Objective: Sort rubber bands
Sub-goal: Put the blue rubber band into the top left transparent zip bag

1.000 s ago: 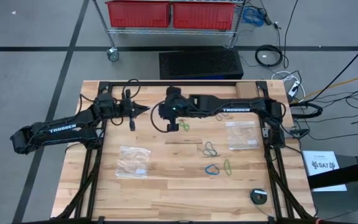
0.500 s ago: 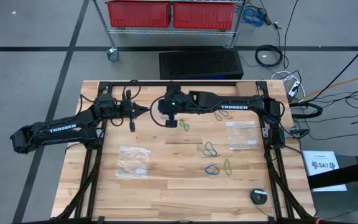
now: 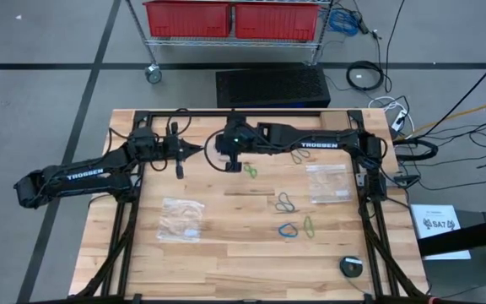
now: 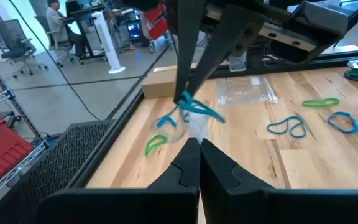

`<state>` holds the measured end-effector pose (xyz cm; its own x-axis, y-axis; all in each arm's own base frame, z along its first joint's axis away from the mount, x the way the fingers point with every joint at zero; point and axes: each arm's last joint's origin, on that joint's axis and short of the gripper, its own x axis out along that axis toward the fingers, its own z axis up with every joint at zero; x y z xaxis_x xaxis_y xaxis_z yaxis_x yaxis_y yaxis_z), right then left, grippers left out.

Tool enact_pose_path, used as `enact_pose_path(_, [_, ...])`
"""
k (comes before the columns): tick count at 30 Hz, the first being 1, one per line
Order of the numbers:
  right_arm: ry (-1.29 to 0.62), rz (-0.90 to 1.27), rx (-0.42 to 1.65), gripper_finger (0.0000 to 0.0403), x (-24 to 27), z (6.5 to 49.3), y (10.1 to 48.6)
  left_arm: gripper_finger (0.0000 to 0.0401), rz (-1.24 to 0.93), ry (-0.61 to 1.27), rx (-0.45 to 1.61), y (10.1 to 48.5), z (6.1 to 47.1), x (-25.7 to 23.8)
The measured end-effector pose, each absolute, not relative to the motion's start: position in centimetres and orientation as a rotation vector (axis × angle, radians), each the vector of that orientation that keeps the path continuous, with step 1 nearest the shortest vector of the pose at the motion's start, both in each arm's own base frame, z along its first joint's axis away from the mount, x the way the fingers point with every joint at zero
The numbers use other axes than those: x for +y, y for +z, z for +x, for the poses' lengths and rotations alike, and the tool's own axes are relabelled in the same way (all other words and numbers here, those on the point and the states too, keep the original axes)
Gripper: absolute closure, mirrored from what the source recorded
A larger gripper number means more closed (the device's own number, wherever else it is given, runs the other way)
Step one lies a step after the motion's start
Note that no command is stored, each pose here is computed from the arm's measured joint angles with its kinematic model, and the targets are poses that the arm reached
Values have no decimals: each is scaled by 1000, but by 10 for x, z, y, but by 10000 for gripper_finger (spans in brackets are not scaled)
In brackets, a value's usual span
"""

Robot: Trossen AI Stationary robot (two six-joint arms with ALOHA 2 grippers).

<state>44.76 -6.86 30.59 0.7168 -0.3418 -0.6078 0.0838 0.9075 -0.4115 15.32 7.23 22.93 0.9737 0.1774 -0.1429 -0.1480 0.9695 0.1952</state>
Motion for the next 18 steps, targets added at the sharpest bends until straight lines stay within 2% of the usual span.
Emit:
enact_pose_path(8, [-296,-405,722,403,-70,445,327,401,183,165,164,229,153,72])
enact_pose_path(18, [-330,-445,735,403,-60,446,330,401,182,178,169,229,153,73])
